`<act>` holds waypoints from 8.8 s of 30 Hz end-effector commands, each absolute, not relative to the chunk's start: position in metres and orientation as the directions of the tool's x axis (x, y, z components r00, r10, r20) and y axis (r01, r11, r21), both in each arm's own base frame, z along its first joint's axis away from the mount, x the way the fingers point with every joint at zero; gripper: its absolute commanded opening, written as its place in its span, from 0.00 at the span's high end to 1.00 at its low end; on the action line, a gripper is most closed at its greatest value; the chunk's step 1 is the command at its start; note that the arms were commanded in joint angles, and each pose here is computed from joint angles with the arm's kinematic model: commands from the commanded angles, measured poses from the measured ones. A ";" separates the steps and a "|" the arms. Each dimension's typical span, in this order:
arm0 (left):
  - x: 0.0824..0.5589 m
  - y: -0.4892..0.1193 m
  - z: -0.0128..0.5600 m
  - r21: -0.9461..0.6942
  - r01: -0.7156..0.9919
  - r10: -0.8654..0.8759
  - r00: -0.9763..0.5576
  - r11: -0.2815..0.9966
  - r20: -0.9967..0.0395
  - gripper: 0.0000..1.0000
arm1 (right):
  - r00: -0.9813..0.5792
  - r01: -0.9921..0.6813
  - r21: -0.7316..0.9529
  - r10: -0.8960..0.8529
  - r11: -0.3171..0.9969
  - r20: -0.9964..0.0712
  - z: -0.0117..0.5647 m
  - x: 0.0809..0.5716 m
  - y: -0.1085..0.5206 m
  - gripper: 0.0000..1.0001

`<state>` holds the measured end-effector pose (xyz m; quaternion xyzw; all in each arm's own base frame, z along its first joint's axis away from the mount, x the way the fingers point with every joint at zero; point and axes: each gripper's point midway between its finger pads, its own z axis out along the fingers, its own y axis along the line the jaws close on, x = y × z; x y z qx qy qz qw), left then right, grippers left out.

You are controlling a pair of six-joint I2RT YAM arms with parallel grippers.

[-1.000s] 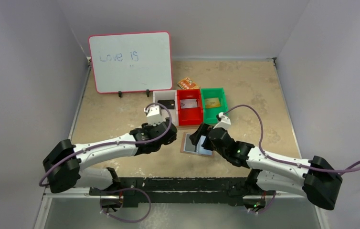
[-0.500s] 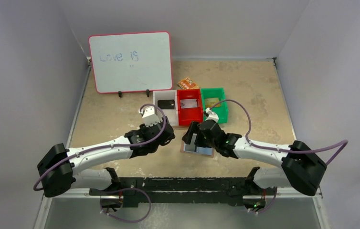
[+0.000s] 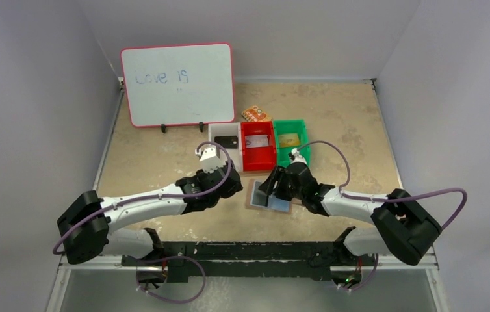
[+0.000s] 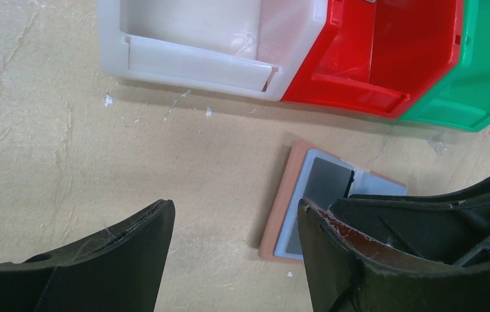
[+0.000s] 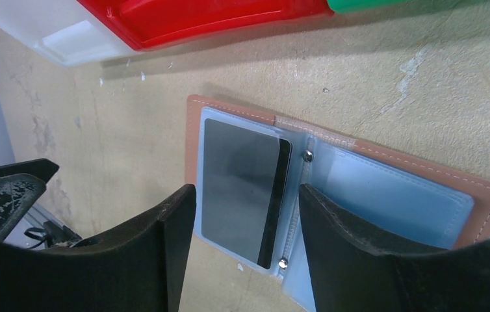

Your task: Take the credit cards out of the card holder

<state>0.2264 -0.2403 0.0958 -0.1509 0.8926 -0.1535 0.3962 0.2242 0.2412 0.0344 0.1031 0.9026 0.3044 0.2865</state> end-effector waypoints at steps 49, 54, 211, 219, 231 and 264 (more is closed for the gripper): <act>0.212 -0.323 0.055 -0.467 0.006 -0.278 -0.796 0.884 -0.538 0.64 | -0.854 -0.175 0.671 0.228 0.720 -0.467 0.037 0.208 0.261 0.62; 0.207 -0.327 0.041 -0.450 0.008 -0.249 -0.823 0.893 -0.510 0.74 | -0.864 -0.176 0.674 0.216 0.718 -0.455 0.036 0.203 0.261 0.65; 0.182 -0.324 0.001 -0.202 0.092 -0.035 -0.835 0.975 -0.549 0.87 | -0.776 0.178 0.846 0.601 0.503 -0.194 0.030 0.203 0.227 0.80; 0.184 -0.320 0.005 -0.195 0.085 -0.040 -0.826 0.977 -0.563 0.88 | -0.779 0.175 0.851 0.598 0.496 -0.188 0.028 0.202 0.226 0.97; 0.196 -0.322 0.034 -0.258 0.051 -0.124 -0.777 0.965 -0.617 0.86 | -0.750 0.135 0.769 0.572 0.625 -0.333 0.038 0.200 0.200 1.00; 0.262 -0.078 0.227 0.000 -0.363 -0.163 -0.418 0.932 -0.894 0.25 | -0.160 -0.673 0.216 0.147 0.707 -0.976 0.243 0.253 0.223 0.98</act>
